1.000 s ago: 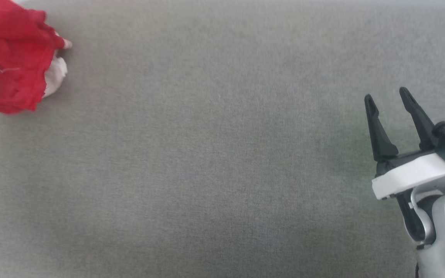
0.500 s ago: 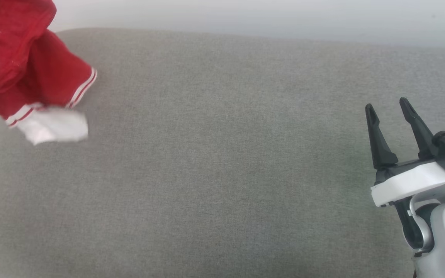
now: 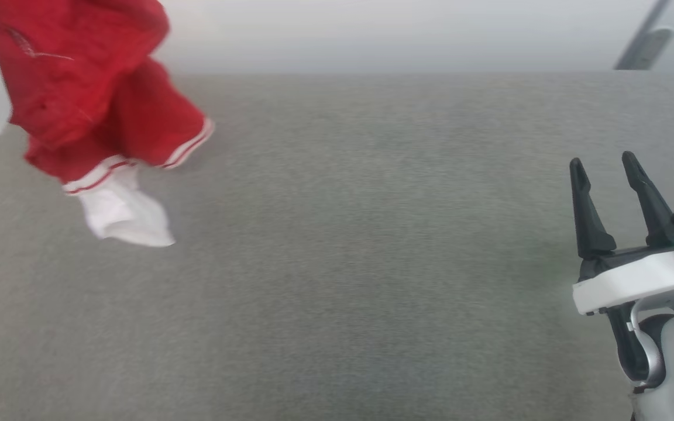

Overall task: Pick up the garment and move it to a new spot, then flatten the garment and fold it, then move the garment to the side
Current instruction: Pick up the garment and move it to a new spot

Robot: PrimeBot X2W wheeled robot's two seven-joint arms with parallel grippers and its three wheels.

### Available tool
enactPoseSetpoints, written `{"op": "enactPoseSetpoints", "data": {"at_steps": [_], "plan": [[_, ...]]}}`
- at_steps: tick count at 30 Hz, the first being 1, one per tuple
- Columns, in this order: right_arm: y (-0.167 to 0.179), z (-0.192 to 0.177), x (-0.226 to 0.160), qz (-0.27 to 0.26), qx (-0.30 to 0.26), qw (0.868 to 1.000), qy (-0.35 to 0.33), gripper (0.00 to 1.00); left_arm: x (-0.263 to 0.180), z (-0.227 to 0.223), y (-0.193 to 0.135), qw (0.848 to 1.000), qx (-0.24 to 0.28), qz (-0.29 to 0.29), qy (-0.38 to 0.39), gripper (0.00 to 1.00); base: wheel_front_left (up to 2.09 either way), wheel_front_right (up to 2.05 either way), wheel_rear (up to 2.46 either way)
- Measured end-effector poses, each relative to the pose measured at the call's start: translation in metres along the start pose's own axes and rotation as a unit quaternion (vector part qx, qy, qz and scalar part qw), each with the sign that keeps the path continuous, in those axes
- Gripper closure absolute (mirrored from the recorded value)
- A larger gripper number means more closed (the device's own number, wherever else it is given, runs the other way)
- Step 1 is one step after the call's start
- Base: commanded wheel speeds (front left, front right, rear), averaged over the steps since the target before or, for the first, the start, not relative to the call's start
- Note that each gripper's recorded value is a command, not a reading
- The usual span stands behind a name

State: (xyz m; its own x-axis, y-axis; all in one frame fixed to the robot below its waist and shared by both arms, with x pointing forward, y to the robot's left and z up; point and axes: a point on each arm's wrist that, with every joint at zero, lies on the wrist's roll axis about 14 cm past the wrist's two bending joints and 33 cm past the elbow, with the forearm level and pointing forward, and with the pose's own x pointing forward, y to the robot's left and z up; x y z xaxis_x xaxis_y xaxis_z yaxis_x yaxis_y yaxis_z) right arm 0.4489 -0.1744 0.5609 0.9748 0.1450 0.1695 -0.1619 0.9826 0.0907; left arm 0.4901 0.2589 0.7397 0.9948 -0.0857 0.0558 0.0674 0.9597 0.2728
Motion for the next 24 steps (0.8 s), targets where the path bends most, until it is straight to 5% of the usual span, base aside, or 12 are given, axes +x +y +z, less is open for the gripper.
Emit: {"op": "enactPoseSetpoints", "data": {"at_steps": [14,24], "plan": [[-0.072,0.018,-0.06,-0.119,-0.02,0.993,-0.015,0.0,0.015,0.015,-0.165,0.979,0.006,-0.201,-0.012,1.0,0.0,0.0,0.0],[-0.091,-0.001,-0.093,-0.172,-0.007,0.985,0.006,0.0,-0.006,-0.08,-0.288,0.926,-0.01,-0.356,0.12,1.0,0.0,0.0,0.0]]}}
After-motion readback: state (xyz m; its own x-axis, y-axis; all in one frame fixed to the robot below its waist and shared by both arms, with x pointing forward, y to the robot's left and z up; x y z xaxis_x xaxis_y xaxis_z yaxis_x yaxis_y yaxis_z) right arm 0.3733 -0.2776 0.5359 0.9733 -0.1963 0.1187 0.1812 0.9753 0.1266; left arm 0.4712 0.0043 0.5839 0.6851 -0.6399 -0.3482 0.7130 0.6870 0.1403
